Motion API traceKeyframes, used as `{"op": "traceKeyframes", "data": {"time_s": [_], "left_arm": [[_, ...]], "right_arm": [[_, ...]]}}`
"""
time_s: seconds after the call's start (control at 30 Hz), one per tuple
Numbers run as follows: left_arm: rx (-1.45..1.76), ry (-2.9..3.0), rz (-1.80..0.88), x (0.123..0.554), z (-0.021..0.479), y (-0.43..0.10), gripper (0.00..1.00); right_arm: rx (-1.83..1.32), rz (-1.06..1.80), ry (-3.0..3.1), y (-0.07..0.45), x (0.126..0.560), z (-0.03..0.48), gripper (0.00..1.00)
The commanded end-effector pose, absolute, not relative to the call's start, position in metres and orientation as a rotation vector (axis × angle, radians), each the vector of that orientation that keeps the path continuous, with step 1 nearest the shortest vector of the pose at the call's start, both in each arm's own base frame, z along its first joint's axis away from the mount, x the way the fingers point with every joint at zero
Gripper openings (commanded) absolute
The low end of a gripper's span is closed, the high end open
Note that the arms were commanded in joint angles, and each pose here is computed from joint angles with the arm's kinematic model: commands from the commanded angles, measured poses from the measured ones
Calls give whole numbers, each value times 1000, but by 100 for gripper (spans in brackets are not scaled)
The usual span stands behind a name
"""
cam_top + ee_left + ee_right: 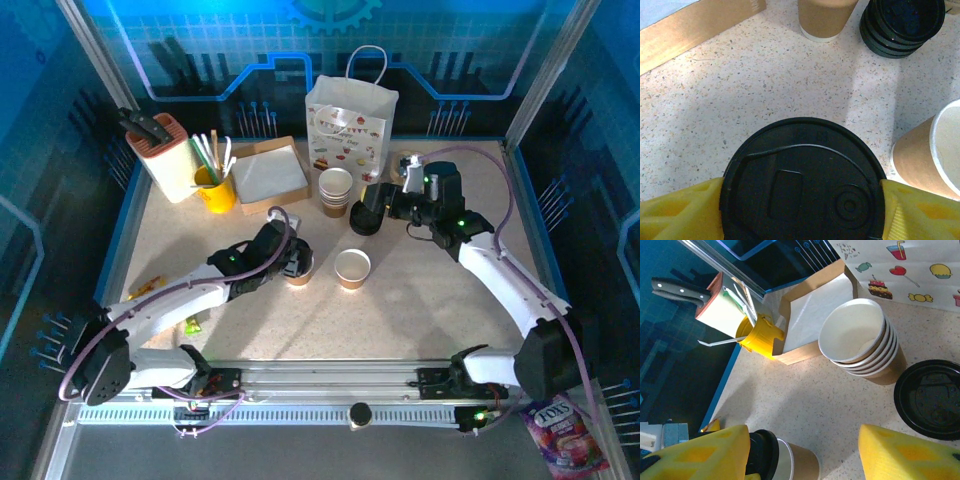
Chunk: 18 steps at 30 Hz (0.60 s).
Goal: Pack the takeout coffee
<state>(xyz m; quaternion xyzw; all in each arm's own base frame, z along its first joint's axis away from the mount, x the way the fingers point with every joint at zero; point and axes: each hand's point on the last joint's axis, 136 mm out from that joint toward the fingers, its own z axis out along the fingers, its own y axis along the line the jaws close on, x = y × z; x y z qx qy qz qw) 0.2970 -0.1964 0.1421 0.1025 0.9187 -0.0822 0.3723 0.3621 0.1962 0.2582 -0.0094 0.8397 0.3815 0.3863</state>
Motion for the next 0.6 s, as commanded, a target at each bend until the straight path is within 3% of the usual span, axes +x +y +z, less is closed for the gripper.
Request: {"op": "traceKeyframes", "data": {"time_s": [0.0,0.57], "left_arm": [[308,2346,-223,299,142,-205,73],[343,2404,-206,295,119,-206,78]], "right_arm": [[-2,986,2163,194,364,247,60],[14,1028,2193,199,366,234,60]]}}
